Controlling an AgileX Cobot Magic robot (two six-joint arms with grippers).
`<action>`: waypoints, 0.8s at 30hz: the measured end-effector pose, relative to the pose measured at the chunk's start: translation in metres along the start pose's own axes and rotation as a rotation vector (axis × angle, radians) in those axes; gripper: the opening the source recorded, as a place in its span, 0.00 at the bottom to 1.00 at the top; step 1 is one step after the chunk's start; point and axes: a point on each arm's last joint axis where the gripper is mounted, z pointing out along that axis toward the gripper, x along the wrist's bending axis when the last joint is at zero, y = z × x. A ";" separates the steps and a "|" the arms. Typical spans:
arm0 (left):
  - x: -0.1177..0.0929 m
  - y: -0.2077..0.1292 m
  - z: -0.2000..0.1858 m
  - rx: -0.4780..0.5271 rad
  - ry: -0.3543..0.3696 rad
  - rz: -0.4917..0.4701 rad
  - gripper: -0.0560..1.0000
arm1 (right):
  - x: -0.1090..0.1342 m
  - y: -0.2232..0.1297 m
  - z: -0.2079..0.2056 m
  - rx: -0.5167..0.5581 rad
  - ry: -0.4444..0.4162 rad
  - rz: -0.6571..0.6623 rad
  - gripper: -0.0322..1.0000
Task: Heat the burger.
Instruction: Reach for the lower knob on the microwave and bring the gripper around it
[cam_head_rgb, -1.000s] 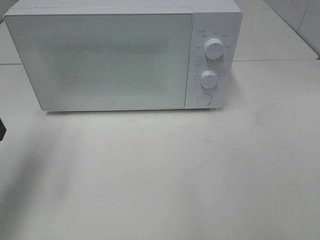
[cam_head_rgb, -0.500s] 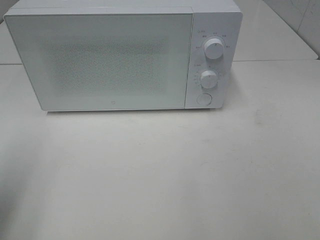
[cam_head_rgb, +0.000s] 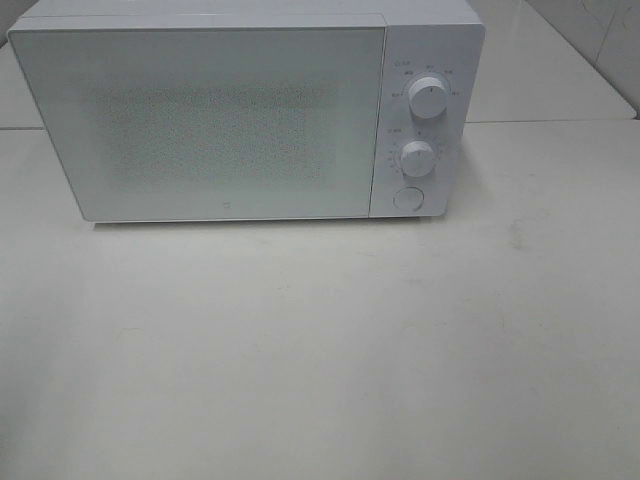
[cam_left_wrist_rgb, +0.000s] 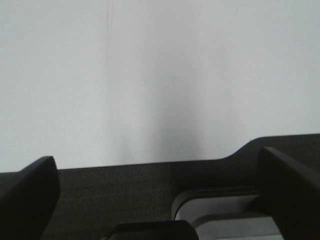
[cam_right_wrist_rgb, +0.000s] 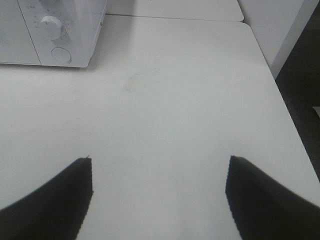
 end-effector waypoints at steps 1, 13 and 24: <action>0.000 -0.004 -0.005 -0.039 -0.001 0.000 0.99 | 0.000 0.000 0.000 0.000 0.000 0.000 0.73; 0.001 -0.047 -0.039 -0.436 -0.015 0.002 0.99 | 0.000 0.000 0.000 0.000 0.000 0.000 0.73; 0.001 -0.060 -0.042 -0.554 -0.027 0.022 0.99 | 0.000 0.000 0.000 0.000 0.000 0.000 0.73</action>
